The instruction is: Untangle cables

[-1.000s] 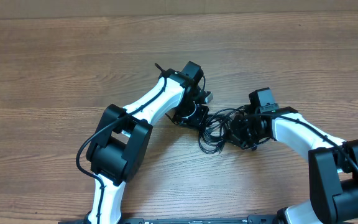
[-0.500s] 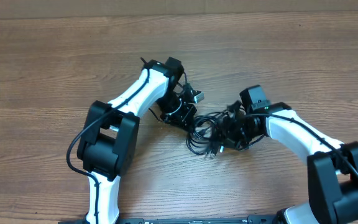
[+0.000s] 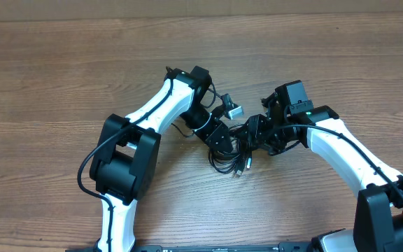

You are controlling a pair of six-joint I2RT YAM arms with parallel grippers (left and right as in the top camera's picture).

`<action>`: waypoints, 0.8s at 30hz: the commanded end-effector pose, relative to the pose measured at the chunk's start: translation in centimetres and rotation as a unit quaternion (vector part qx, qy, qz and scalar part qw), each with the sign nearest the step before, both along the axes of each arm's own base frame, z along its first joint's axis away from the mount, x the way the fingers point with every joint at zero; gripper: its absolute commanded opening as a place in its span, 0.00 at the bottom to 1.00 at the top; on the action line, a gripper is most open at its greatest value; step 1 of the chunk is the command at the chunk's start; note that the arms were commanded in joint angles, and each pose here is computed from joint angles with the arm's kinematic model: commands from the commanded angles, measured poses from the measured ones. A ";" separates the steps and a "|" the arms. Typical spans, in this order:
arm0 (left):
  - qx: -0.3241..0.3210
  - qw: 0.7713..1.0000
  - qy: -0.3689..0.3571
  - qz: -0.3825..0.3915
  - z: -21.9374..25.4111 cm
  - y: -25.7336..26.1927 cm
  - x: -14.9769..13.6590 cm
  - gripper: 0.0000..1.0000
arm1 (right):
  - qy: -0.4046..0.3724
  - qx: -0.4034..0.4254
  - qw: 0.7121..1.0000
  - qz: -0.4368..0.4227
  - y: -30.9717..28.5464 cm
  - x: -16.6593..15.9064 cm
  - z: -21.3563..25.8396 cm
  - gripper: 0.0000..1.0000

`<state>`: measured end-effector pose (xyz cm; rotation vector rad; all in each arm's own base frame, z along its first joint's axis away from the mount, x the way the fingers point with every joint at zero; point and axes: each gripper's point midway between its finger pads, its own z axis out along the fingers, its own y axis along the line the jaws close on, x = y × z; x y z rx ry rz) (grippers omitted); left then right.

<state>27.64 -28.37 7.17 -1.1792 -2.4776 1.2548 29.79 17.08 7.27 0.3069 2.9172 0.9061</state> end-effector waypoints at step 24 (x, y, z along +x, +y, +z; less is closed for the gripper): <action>0.333 0.918 -0.011 0.216 -6.0 6.1 2.3 0.47 | 0.040 -0.108 0.987 -0.110 -4.0 0.6 -3.4 0.56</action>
